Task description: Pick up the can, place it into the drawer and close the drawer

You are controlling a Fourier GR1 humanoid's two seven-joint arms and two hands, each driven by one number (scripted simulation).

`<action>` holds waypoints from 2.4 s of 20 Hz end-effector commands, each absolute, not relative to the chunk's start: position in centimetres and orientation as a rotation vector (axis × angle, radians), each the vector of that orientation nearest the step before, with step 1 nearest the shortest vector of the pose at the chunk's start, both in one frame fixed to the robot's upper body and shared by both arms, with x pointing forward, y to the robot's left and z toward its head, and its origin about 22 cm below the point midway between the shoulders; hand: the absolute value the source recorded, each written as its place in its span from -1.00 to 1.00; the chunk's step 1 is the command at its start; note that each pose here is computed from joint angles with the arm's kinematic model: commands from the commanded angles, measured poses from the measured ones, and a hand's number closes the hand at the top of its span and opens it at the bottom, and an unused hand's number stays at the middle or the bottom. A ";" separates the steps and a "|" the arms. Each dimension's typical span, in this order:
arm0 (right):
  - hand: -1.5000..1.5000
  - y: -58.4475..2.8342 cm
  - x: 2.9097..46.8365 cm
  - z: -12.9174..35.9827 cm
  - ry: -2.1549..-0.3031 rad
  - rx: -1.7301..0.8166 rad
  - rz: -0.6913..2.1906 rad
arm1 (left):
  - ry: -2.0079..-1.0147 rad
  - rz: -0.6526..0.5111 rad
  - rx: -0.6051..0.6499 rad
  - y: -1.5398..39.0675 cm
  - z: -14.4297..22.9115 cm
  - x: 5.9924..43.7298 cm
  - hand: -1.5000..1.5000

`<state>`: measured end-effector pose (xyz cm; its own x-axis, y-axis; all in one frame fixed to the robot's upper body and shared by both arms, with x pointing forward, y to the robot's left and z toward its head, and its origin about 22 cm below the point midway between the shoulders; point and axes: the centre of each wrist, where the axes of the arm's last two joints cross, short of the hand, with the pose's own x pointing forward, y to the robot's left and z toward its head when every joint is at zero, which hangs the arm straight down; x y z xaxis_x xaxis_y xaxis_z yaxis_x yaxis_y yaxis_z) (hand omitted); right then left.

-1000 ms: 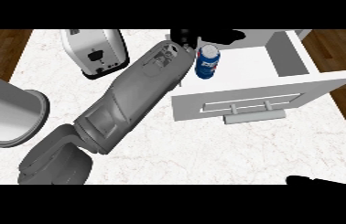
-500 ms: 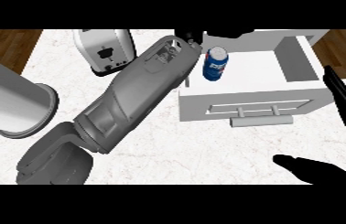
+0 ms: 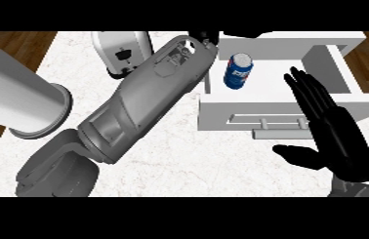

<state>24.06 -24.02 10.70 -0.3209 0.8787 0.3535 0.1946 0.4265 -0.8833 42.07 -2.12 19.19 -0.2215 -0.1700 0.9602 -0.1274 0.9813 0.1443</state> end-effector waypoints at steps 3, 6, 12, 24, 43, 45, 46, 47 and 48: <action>-1.00 -23.1 26.9 5.7 -1.693 -1.035 0.960 | -1.801 -0.049 0.221 -0.5 20.8 42.2 -1.00; -1.00 -22.3 27.0 4.1 -1.722 -1.040 0.923 | -1.777 -0.040 0.249 2.2 19.8 42.5 -1.00; -1.00 -23.5 30.9 1.4 -1.654 -1.091 0.922 | -1.775 -0.032 0.233 6.5 22.4 43.1 -1.00; -1.00 -24.4 36.1 -1.5 -1.617 -1.225 0.955 | -1.747 -0.043 0.257 8.8 21.2 40.9 -1.00; -1.00 -21.4 43.5 4.3 -1.673 -1.401 0.823 | -1.712 -0.099 0.228 13.5 16.9 36.6 -1.00; -1.00 -21.3 44.1 5.3 -1.678 -1.411 0.807 | -1.714 -0.091 0.221 12.9 17.5 36.5 -1.00; -1.00 -21.9 44.6 6.5 -1.662 -1.408 0.825 | -1.728 -0.076 0.226 13.0 18.4 36.7 -1.00; -1.00 -20.8 44.3 5.3 -1.671 -1.394 0.801 | -1.722 -0.098 0.242 13.7 17.6 36.5 -1.00; -1.00 -20.9 45.0 6.7 -1.668 -1.385 0.809 | -1.733 -0.098 0.247 13.9 18.3 36.6 -1.00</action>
